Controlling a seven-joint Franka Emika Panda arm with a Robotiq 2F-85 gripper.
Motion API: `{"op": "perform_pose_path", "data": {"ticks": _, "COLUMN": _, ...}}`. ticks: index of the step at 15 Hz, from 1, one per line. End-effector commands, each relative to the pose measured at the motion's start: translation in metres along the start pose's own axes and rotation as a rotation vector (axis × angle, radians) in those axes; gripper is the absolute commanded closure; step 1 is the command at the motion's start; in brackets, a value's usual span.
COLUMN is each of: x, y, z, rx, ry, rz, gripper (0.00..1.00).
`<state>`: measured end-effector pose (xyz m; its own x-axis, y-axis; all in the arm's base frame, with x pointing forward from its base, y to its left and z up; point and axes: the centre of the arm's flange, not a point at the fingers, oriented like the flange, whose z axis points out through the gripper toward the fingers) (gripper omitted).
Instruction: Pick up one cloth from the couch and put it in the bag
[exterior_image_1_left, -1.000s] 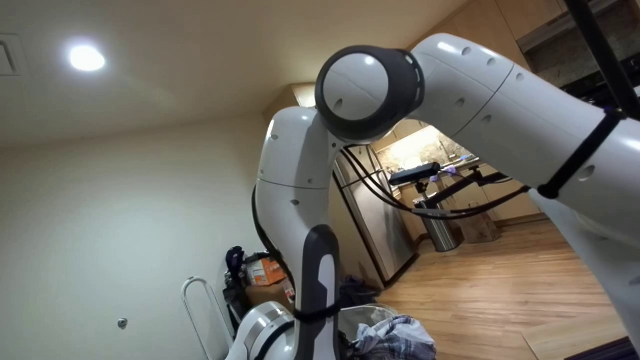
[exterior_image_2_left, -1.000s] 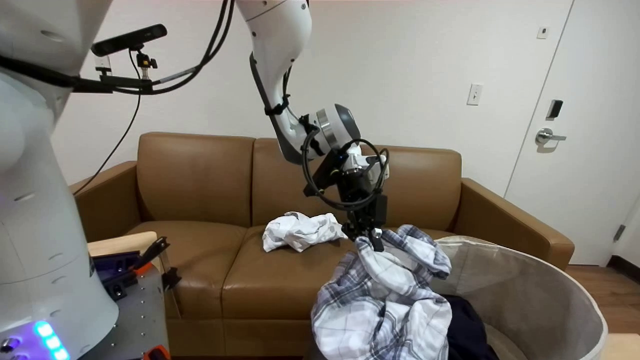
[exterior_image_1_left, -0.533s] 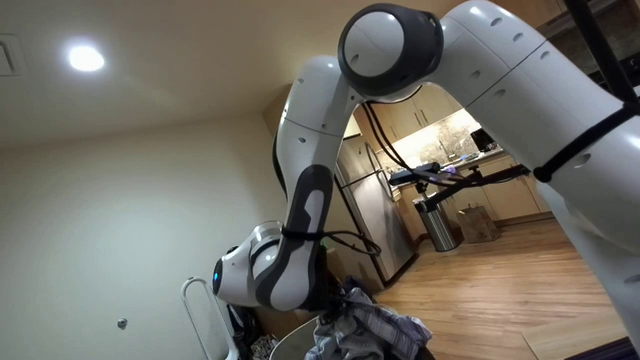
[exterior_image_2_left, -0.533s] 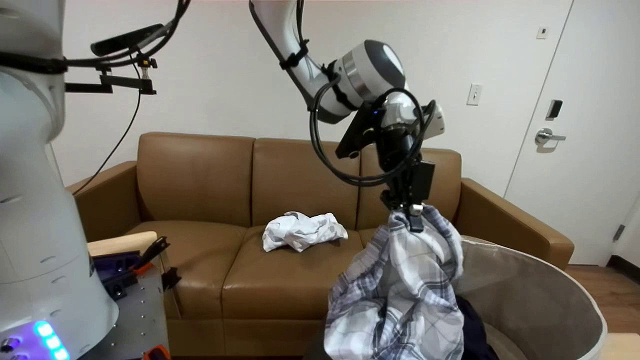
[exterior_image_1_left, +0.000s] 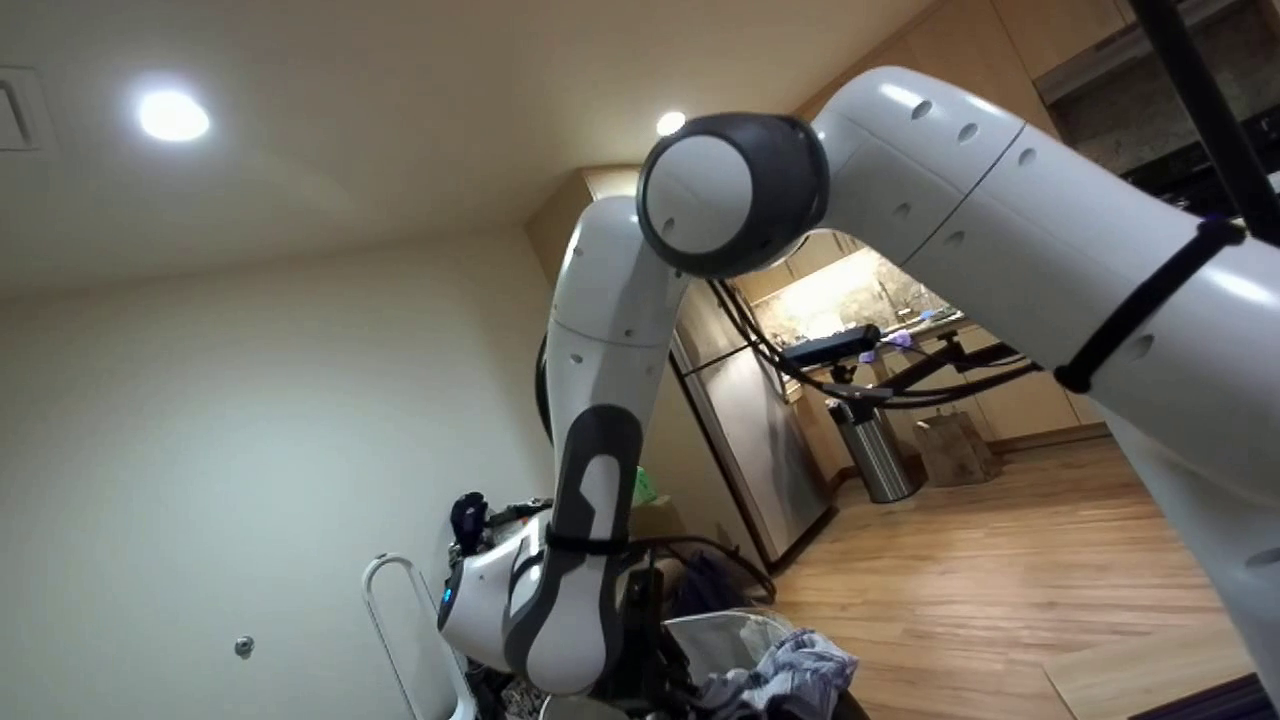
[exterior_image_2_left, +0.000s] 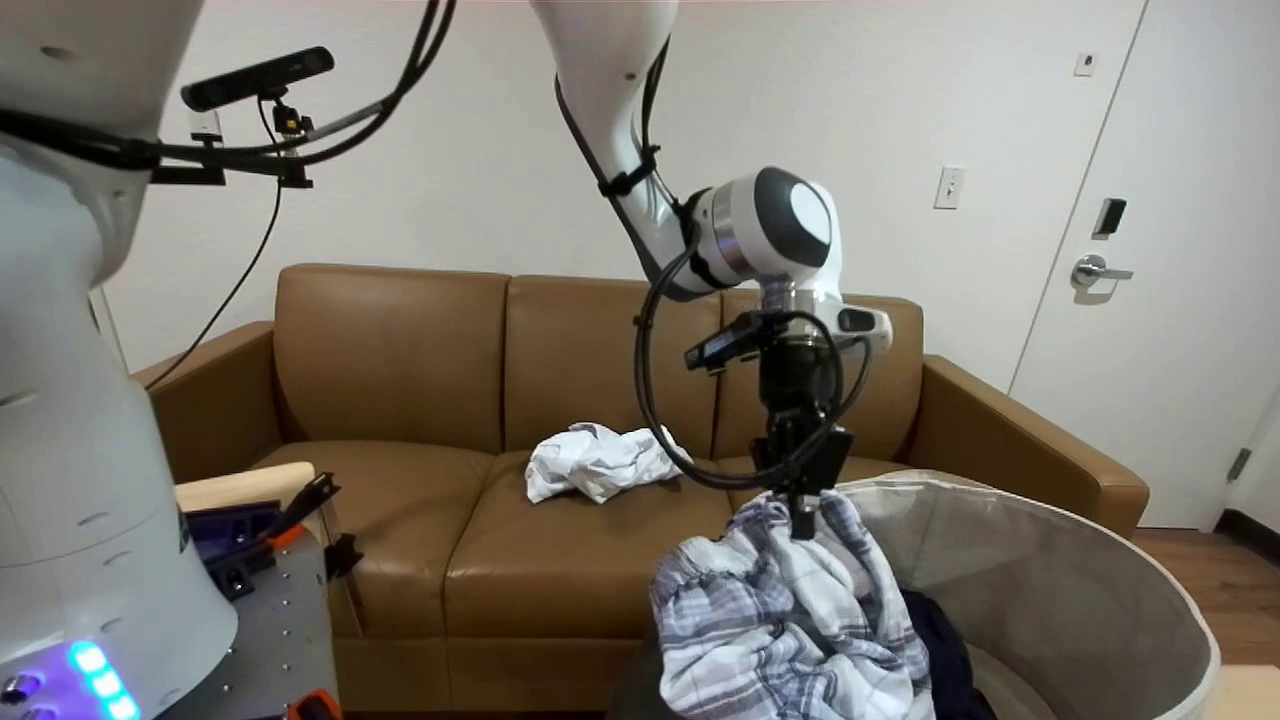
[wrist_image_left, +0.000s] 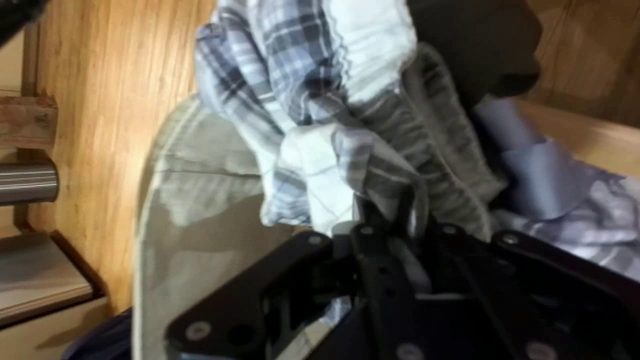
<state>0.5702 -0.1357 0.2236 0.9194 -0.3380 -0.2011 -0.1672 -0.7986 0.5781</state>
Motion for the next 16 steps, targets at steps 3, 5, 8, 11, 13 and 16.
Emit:
{"op": "perform_pose_path", "data": {"ticks": 3, "x": -0.013, "y": -0.03, "z": 0.003, "rx": -0.022, "ry": -0.039, "rz": -0.067, "gripper": 0.36}}
{"op": "perform_pose_path", "data": {"ticks": 5, "x": -0.024, "y": -0.025, "z": -0.012, "rx": -0.042, "ry": -0.023, "rz": -0.026, "gripper": 0.23}}
{"op": "perform_pose_path", "data": {"ticks": 8, "x": -0.031, "y": -0.014, "z": -0.025, "rx": -0.022, "ry": -0.018, "rz": -0.057, "gripper": 0.04}}
{"op": "perform_pose_path", "data": {"ticks": 11, "x": -0.033, "y": -0.003, "z": -0.03, "rx": 0.039, "ry": 0.004, "rz": -0.115, "gripper": 0.0}}
{"op": "perform_pose_path", "data": {"ticks": 13, "x": -0.041, "y": -0.005, "z": -0.039, "rx": -0.033, "ry": 0.0, "rz": -0.112, "gripper": 0.0}}
{"op": "perform_pose_path", "data": {"ticks": 16, "x": -0.058, "y": -0.043, "z": -0.051, "rx": -0.214, "ry": -0.023, "rz": -0.17, "gripper": 0.0}}
